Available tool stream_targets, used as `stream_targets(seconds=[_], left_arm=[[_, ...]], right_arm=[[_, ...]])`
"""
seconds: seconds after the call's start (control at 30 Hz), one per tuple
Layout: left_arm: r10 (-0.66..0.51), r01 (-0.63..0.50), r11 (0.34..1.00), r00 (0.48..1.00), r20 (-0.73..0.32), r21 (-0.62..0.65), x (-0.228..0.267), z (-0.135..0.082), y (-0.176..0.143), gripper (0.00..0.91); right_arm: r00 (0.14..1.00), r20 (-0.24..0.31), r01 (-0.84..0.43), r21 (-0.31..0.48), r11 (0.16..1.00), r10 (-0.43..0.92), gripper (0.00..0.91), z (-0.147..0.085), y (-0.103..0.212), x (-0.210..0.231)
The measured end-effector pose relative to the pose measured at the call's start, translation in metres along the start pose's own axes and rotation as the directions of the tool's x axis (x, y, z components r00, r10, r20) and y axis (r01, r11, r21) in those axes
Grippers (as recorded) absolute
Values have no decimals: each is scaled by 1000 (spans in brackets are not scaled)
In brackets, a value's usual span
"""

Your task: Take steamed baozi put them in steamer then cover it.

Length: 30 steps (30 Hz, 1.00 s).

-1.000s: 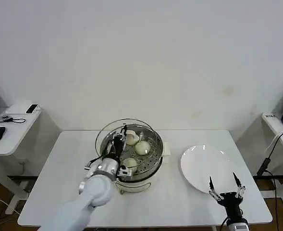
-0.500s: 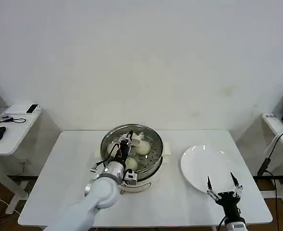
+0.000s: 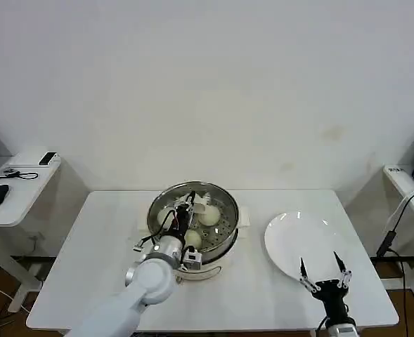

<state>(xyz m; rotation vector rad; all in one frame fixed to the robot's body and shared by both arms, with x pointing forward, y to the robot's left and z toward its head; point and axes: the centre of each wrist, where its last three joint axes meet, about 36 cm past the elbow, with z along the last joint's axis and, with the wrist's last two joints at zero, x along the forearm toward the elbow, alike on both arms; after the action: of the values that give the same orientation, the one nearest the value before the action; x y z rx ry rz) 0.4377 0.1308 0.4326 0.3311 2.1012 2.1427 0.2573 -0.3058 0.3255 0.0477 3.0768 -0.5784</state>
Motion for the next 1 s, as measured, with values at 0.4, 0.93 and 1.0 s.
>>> stream_targets(seconds=[0.4, 0.93, 1.0], left_arm=[[7, -7, 999, 1000, -6, 38, 1, -1, 3, 0], [4, -3, 998, 1000, -16, 65, 8, 1, 3, 907], [1, 0, 998, 1000, -19, 65, 10, 2, 4, 907]], right_arm=[[1000, -1, 10, -4, 1000, -10, 907, 0, 4, -1], [1000, -2, 21, -2, 1000, -21, 907, -1, 7, -1], [1000, -2, 22, -3, 1000, -22, 907, -1, 7, -2]])
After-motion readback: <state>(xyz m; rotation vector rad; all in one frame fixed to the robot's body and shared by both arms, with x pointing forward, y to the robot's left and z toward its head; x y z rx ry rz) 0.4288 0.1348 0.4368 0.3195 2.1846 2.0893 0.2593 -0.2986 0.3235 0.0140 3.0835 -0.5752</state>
